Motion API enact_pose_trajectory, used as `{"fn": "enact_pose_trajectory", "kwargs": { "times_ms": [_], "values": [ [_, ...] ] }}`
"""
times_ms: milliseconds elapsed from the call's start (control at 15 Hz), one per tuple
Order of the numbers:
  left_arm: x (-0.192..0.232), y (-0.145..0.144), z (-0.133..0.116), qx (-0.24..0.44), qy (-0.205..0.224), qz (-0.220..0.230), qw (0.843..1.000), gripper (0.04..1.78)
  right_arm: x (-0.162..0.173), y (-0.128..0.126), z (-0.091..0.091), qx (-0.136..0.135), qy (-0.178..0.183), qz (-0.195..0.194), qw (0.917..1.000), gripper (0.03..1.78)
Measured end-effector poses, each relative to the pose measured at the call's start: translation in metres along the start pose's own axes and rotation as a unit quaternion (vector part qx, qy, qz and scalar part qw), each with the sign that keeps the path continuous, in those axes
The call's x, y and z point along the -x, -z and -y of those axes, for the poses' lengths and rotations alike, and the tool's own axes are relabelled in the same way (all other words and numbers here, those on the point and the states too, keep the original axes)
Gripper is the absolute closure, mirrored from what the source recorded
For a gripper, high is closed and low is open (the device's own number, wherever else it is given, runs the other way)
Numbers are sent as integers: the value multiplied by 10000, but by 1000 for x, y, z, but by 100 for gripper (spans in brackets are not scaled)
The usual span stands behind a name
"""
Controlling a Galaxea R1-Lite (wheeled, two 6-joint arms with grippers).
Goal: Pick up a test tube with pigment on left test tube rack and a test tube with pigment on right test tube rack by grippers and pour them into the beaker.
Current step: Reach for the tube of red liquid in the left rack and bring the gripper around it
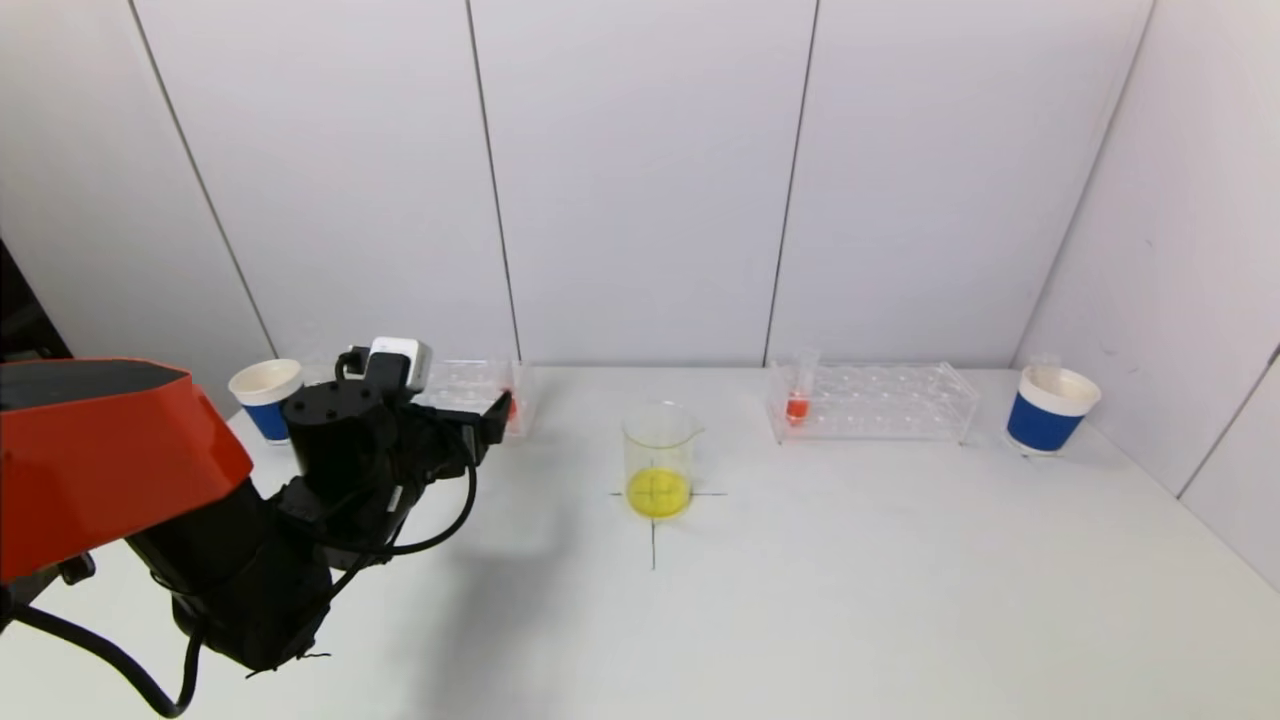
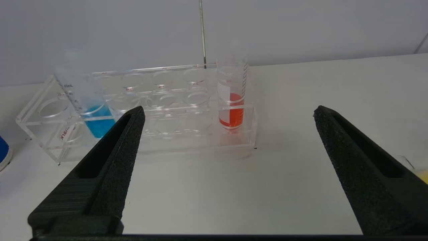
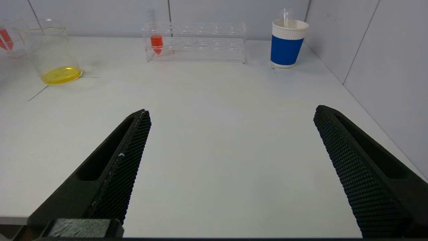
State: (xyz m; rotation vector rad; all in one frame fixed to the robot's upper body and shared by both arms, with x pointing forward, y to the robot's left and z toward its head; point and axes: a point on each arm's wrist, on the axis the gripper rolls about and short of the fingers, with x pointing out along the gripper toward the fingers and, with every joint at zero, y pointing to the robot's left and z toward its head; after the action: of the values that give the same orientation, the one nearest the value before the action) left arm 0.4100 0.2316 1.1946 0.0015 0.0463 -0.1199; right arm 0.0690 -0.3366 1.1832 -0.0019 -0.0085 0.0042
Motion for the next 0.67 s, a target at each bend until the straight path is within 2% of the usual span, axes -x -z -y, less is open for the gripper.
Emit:
{"fn": "enact_pose_trajectory", "kwargs": {
  "times_ms": [667],
  "values": [
    [-28,20,4,0,-31,29,10000,6,0,0,0,-1,0,0,10000,4]
  ]
}}
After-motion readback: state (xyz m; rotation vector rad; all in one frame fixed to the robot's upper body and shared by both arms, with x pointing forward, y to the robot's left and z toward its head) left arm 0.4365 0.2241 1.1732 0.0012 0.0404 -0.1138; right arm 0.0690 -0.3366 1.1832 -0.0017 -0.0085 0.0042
